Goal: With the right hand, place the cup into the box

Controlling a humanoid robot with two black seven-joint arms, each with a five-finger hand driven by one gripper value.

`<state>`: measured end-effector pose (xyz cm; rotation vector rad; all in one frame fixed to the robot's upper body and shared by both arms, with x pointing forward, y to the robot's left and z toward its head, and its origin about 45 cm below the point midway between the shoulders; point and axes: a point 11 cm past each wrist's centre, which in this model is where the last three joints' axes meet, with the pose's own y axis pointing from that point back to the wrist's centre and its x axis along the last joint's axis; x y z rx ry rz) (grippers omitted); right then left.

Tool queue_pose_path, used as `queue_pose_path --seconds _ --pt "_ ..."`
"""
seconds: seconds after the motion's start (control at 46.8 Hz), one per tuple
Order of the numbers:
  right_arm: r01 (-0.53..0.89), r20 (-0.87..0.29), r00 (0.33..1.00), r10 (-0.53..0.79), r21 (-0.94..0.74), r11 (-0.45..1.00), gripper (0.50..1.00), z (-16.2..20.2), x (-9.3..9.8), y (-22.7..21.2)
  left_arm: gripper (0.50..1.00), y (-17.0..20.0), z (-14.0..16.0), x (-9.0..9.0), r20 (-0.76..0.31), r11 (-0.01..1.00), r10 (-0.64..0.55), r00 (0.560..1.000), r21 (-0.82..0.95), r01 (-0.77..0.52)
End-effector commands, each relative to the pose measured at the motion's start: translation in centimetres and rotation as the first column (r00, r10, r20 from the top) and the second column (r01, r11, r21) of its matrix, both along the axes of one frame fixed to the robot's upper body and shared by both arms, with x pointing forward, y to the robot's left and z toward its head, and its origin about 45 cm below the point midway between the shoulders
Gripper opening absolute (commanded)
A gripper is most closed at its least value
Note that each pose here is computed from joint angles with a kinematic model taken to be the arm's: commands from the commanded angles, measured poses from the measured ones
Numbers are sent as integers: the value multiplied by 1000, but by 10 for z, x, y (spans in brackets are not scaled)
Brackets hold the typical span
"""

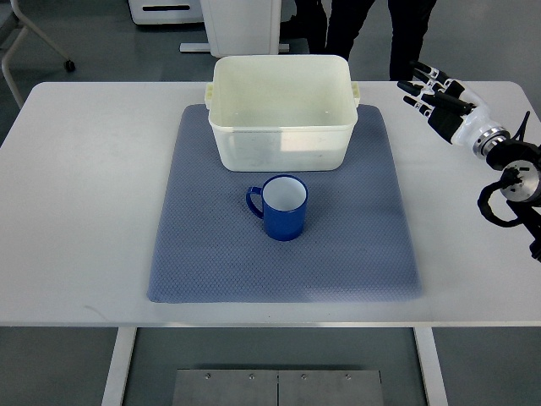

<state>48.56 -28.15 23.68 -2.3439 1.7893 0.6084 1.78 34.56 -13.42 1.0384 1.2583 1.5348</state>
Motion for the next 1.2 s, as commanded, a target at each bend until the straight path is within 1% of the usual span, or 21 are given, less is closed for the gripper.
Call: queue_pose_path --seconds 0.0,1.176 --pt "-1 1 1000 1 0 1000 1000 0 0 1 1000 0 0 0 1 1000 0 1000 -3 0" --pt "4 6 1000 -4 -3 1000 1000 3 1 -3 1000 0 0 0 0 1000 0 1000 0 0"
